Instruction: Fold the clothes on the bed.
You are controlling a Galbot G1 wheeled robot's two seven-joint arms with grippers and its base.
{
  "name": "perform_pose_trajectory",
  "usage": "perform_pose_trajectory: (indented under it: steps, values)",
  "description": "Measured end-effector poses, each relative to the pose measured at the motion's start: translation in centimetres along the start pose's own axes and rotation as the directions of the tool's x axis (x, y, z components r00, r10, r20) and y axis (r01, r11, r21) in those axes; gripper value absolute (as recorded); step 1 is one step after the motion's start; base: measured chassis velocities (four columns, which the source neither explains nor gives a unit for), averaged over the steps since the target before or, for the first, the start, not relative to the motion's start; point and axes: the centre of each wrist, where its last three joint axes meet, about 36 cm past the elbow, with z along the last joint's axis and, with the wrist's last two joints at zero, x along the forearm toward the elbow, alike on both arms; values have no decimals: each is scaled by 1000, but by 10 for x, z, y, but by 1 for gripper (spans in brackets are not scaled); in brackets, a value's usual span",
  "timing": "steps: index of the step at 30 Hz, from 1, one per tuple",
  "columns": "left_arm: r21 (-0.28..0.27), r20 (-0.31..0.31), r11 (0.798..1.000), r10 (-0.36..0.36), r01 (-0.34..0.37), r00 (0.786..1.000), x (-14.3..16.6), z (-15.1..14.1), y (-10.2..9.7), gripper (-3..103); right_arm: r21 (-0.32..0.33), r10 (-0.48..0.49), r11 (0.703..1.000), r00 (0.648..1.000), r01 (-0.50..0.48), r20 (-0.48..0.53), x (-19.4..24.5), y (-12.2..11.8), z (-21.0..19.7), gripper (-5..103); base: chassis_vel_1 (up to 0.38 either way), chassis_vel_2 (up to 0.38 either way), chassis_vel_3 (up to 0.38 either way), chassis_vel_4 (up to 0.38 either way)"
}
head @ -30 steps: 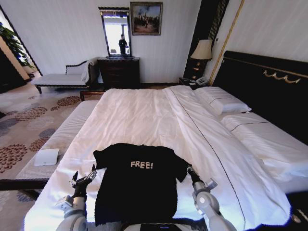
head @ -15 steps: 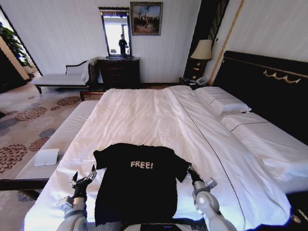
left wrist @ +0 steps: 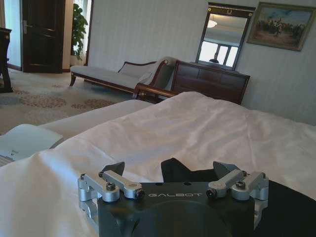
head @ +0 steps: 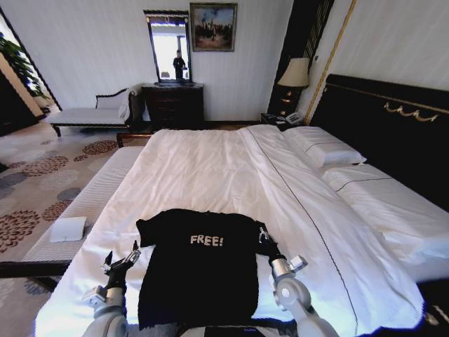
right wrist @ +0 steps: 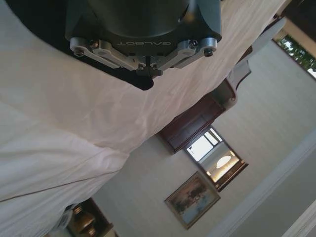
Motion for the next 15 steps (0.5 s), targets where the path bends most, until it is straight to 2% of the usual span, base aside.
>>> perform_pose_trajectory:
  steps: [15]
  values:
    - [-1,-9,1000,-13,13,1000,-1,8,2,100,-20,-66,998,994,65,-91,-8,24,41,0,0,0,0,0]
